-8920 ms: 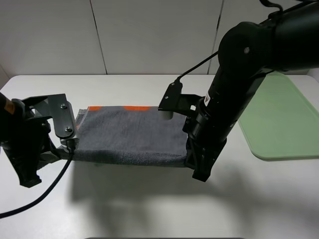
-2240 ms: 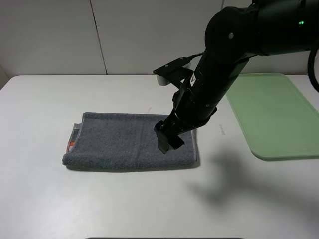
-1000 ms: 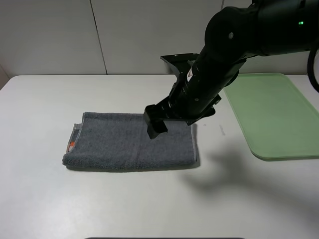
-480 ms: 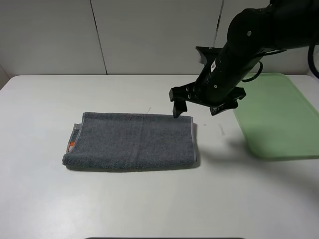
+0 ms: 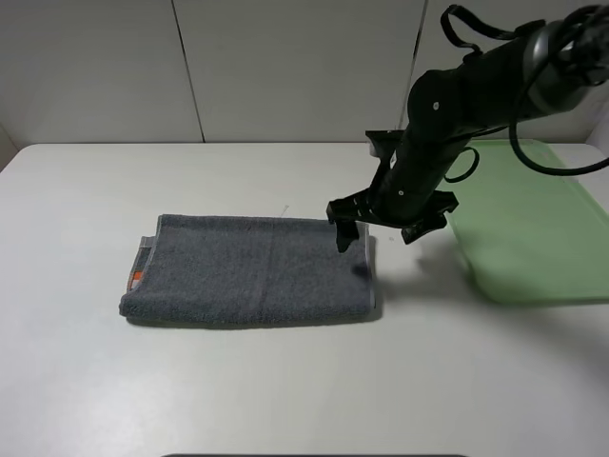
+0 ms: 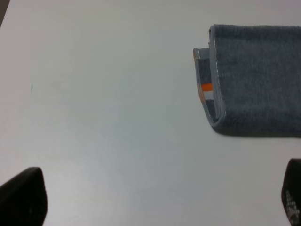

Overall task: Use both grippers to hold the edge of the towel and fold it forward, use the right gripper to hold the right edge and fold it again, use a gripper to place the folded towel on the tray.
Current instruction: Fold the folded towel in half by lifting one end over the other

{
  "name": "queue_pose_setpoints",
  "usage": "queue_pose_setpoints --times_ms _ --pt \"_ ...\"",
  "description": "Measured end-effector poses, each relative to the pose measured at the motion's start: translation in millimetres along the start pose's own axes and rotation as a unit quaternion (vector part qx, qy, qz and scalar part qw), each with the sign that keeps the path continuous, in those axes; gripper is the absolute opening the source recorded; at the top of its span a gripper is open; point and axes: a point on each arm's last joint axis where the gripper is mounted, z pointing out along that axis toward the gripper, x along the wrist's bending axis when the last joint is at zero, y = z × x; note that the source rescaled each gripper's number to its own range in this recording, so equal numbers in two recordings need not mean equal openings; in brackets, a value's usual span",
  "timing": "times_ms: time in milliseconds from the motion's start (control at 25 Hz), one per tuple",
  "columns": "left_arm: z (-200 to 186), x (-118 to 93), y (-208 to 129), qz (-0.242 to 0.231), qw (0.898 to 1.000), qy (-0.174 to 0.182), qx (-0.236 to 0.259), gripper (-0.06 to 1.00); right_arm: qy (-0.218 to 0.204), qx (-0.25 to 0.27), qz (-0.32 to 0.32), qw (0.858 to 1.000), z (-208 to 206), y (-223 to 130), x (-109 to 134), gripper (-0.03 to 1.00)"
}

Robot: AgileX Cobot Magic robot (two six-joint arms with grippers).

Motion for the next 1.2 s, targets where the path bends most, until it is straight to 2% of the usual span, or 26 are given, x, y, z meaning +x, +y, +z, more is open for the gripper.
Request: queue_pose_setpoints --times_ms 240,560,960,1040,1200 --pt "0 0 0 0.000 1.000 0.000 0.000 1.00 -0.005 0.017 -0.007 1.000 20 12 3 1.00" --pt "0 0 0 0.000 1.000 0.000 0.000 1.00 -0.022 0.070 -0.006 0.997 47 2 -1 1.00" --pt "0 0 0 0.000 1.000 0.000 0.000 1.00 -0.024 0.073 -0.006 0.997 49 2 -1 0.99" --pt "0 0 0 0.000 1.000 0.000 0.000 1.00 -0.024 0.073 -0.006 0.997 49 2 -1 0.88" --pt "0 0 0 0.000 1.000 0.000 0.000 1.00 -0.017 0.075 0.004 0.997 50 2 0 0.53"
